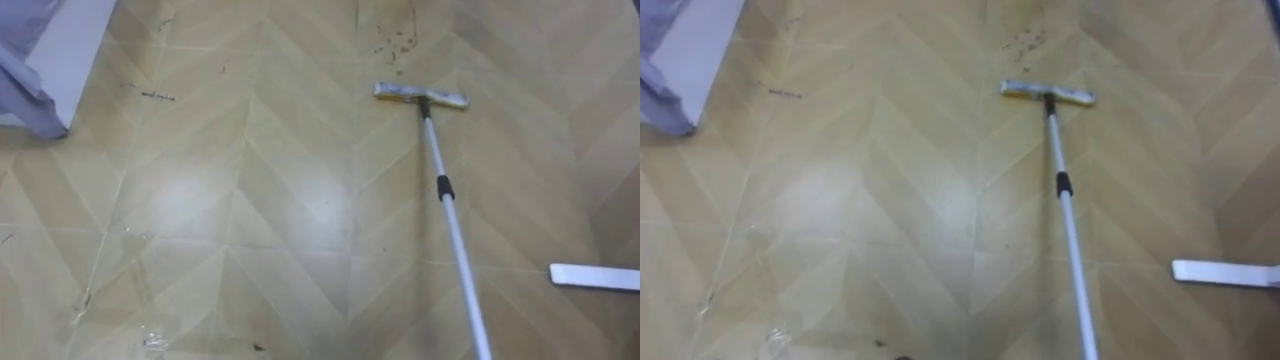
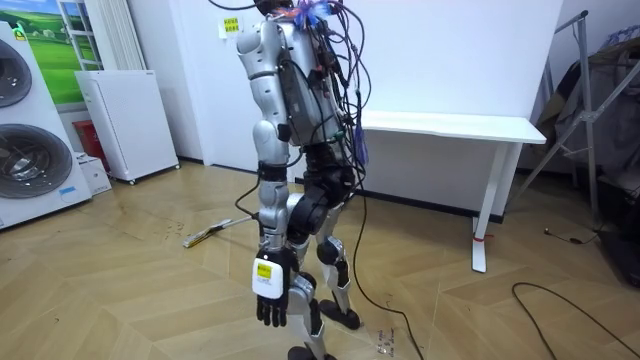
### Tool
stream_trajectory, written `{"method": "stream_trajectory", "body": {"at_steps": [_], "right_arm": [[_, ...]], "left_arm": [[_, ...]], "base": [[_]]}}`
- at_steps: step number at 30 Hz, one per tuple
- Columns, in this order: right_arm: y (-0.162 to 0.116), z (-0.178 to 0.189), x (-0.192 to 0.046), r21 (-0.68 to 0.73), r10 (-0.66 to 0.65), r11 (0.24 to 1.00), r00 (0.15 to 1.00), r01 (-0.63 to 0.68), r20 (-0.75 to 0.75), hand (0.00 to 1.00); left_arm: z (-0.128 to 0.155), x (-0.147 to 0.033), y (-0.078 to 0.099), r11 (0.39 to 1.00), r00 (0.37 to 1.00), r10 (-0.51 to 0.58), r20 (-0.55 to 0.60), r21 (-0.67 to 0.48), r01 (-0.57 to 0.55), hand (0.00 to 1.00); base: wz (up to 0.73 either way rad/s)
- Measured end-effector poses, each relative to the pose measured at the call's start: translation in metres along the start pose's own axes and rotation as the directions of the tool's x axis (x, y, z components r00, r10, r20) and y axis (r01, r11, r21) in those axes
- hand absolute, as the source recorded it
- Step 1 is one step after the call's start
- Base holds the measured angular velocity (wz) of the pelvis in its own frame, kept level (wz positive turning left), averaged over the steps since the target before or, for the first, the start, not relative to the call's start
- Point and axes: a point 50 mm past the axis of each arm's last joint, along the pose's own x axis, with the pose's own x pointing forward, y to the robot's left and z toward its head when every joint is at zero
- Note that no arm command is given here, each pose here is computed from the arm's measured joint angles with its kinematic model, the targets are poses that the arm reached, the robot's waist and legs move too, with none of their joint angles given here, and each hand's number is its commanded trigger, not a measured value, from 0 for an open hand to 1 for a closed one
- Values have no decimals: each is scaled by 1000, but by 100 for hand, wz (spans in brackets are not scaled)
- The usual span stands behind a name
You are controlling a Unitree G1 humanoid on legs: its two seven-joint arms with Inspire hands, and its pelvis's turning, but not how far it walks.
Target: Mop floor
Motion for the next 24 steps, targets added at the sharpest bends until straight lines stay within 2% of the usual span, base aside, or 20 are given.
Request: {"method": "stream_trajectory", "body": {"at_steps": [8, 15, 17, 19, 22, 24], "right_arm": [[-4, -14, -1, -10, -59, 998, 995, 59, -76, 100], [-5, -10, -1, 23, -55, 998, 991, 58, -119, 100], [-10, 14, 1, 15, -40, 999, 992, 42, -121, 100], [-20, 44, 0, 16, -29, 999, 998, 30, -59, 100], [-20, 96, -4, 11, 16, 1000, 998, -17, 54, 100], [-22, 108, -6, 14, 36, 999, 996, -37, 81, 100]], "left_arm": [[-9, 0, 3, 1000, 998, 27, -65, 15, -26, 0], [-12, 0, 7, 1000, 995, 29, -95, 15, -27, 0], [-26, -2, 14, 999, 991, 37, -128, -8, -39, 0], [-37, -4, 12, 999, 988, 26, -151, -17, -29, 0], [-35, -3, 21, 999, 991, 36, -128, -15, -38, 0], [-24, -2, 29, 999, 996, 34, -88, 8, -33, 0]], "base": [[12], [11], [-75], [-85], [-44], [10]]}}
